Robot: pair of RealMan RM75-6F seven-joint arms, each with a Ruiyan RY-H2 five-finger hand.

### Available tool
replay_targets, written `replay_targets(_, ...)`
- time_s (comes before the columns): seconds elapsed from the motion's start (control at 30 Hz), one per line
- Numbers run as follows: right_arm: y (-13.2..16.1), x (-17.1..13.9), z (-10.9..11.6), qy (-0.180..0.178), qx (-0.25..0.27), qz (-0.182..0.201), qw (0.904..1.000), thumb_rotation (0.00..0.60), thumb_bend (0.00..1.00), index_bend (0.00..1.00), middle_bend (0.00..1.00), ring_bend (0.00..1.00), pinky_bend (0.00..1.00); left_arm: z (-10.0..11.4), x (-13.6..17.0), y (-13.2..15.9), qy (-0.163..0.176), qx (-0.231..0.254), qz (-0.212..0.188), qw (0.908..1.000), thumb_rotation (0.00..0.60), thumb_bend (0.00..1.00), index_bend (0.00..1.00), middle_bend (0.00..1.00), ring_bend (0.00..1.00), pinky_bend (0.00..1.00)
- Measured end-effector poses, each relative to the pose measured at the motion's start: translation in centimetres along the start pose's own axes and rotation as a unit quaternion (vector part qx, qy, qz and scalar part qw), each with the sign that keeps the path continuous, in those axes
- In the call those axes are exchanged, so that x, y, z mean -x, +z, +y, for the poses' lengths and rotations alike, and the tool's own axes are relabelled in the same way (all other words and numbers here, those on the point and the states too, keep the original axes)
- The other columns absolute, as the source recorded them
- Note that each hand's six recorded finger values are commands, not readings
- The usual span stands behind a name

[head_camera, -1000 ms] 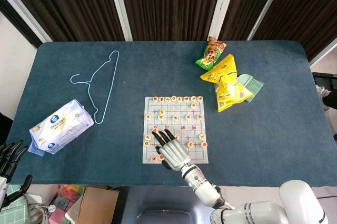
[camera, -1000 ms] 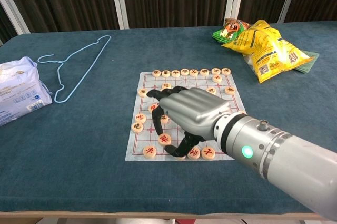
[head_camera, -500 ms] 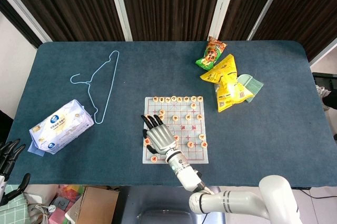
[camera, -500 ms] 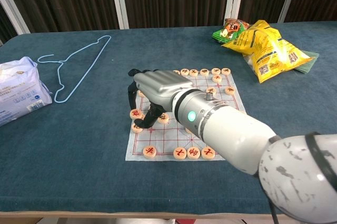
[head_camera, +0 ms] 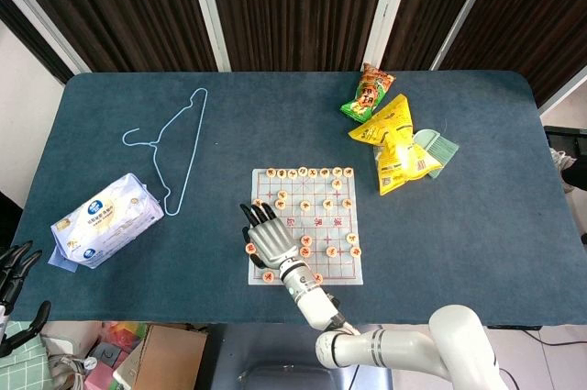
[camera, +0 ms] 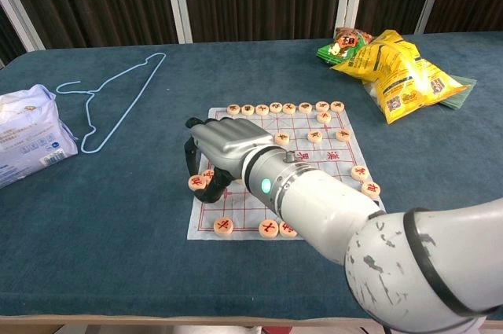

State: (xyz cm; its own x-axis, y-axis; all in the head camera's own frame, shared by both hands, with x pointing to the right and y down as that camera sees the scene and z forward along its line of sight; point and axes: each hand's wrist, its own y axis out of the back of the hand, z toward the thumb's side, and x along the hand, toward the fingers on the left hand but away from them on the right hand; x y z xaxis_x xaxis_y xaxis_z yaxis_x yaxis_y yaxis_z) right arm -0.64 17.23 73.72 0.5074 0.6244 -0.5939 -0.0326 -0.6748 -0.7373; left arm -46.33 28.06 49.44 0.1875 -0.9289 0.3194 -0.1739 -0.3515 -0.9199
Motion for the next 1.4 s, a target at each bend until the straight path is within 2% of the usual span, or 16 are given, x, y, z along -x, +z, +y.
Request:
replay_targets(0.4,-0.1,-0.5,0.0,-0.003,-0.018,0.001,0.9998,0.600,0.49,0.59,0.06,0.00,0.00,0.1,0.1,0.1,0.001,0.000,-0.002,1.0000,0.600,0.43,0.00,0.00,0.00,0.06)
replay_targets(0.87,-0.5,-0.8,0.1,0.004,-0.024,-0.003,0.9997,0.600,0.49,0.50,0.06,0.00,0.00,0.0,0.0,0.1,0.001,0.000,-0.002,1.0000,0.600,0.43,0.00,0.00,0.00,0.06)
replay_targets(1.03,-0.3,-1.5,1.2,-0.009,-0.013,0.006,0.9998,0.600,0.49,0.39,0.05,0.00,0.00,0.0,0.0,0.1,0.000,-0.002,-0.003,1.0000,0.600,0.43,0.00,0.00,0.00,0.06)
replay_targets(1.17,-0.5,-3.2,3.0,-0.031,0.000,0.018,0.9993,0.600,0.49,0.29,0.03,0.00,0.00,-0.2,0.0,0.2,-0.002,-0.004,-0.004,1.0000,0.600,0.43,0.00,0.00,0.00,0.06)
replay_targets(1.27,-1.7,-5.6,5.0,-0.056,0.004,0.025,0.9981,0.600,0.49,0.15,0.00,0.00,0.00,-0.2,0.0,0.3,0.000,-0.007,-0.005,1.0000,0.600,0.43,0.00,0.00,0.00,0.06)
replay_targets(1.33,-3.4,-8.0,6.3,-0.069,-0.002,0.021,0.9974,0.600,0.45,0.03,0.00,0.00,0.00,-0.1,0.1,0.4,0.004,-0.009,-0.004,0.9999,0.600,0.43,0.00,0.00,0.00,0.06)
replay_targets(1.4,-6.1,-11.1,7.4,-0.077,-0.018,0.004,0.9968,0.600,0.41,0.00,0.00,0.00,0.00,0.0,0.1,0.3,0.008,-0.012,-0.001,0.9999,0.600,0.43,0.00,0.00,0.00,0.06)
